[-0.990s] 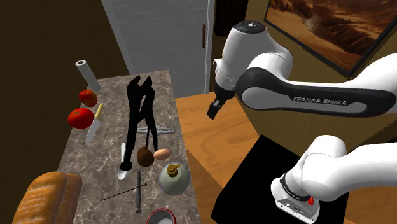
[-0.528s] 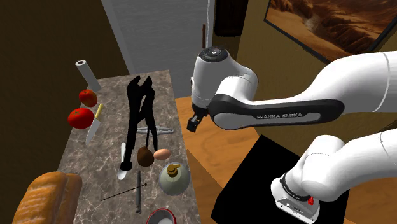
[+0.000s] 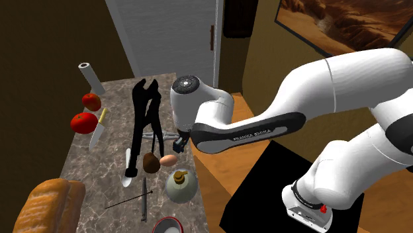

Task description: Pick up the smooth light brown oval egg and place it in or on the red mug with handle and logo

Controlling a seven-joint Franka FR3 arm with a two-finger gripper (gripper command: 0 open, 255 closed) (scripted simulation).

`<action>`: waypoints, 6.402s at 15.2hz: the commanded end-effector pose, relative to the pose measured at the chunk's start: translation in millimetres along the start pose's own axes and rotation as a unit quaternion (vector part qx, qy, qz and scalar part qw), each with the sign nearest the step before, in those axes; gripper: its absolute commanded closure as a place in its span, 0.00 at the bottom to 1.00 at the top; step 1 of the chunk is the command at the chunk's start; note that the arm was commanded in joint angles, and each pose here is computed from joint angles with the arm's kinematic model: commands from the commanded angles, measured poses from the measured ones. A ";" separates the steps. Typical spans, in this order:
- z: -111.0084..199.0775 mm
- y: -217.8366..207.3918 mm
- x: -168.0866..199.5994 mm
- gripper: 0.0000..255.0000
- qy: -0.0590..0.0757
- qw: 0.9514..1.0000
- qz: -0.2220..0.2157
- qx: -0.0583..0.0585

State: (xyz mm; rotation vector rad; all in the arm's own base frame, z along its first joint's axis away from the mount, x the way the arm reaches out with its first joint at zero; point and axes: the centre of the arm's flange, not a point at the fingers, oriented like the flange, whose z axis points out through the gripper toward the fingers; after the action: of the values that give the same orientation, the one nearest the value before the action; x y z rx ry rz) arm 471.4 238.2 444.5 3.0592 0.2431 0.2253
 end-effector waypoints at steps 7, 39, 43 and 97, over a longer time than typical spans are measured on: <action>67.7 -67.8 47.9 0.00 -0.010 1.000 -0.006 -0.006; 104.2 -83.8 61.6 1.00 -0.012 1.000 -0.008 -0.007; 83.4 -82.2 64.6 1.00 -0.012 1.000 -0.008 -0.007; -52.6 -283.8 -128.5 1.00 -0.012 1.000 -0.008 -0.007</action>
State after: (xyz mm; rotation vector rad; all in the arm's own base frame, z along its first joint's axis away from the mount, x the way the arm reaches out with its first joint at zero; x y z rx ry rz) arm 293.8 499.8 462.7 3.0416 0.2638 0.1870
